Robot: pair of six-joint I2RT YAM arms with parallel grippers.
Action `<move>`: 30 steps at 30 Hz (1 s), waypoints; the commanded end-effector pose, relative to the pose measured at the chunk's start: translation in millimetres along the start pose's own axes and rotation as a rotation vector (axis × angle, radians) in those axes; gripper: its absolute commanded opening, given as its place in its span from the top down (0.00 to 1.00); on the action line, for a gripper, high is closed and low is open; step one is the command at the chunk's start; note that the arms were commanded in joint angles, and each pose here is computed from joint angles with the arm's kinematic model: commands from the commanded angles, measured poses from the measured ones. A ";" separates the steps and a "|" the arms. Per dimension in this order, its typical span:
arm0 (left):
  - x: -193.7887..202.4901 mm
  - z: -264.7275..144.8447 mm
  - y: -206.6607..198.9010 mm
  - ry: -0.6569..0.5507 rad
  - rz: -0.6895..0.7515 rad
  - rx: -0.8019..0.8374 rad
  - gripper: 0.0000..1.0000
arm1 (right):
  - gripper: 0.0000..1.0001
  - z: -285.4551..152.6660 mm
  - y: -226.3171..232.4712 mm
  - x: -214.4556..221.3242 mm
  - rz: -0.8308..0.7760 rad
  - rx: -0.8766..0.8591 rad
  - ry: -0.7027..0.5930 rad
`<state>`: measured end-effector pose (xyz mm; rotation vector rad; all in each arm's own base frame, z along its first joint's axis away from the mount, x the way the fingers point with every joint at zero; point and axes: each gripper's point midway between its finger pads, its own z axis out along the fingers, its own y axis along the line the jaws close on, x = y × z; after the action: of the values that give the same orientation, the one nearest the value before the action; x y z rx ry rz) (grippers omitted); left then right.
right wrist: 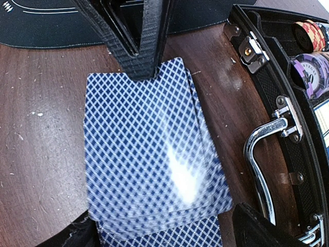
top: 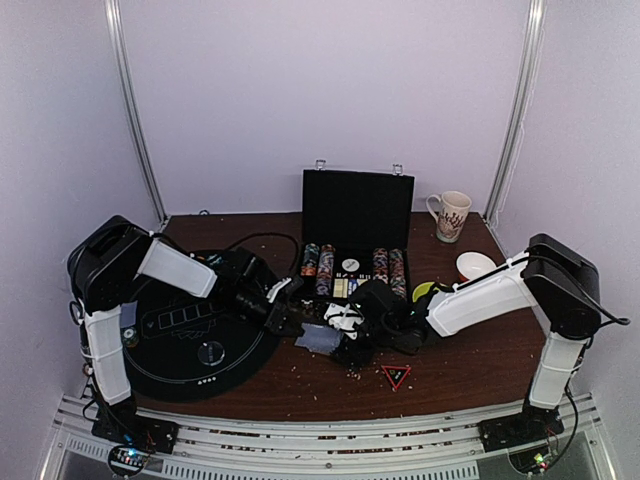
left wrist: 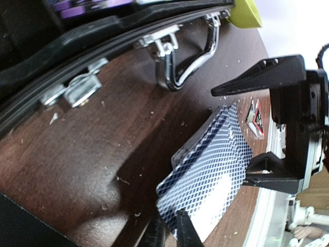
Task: Distribute texas hold em gaming equipment
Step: Pick up the poker card from the face-down deck piles.
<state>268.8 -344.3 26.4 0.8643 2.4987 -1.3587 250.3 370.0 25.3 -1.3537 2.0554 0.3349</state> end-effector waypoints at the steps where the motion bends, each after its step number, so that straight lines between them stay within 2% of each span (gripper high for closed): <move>1: -4.6 -4.1 -7.6 -0.009 0.038 0.009 0.98 | 0.12 -2.4 3.6 33.2 -0.031 -0.011 0.119; 20: -9.2 -27.4 -28.5 -0.017 0.122 0.026 1.00 | 0.13 -2.1 4.2 37.4 -0.038 -0.013 0.131; 30: -26.3 -47.3 -45.8 -0.113 0.161 0.063 1.00 | 0.13 -2.0 3.8 38.8 -0.038 -0.012 0.136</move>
<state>264.5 -336.0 74.2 0.9583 2.3682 -1.3517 249.3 368.0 25.7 -1.3739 2.0502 0.3238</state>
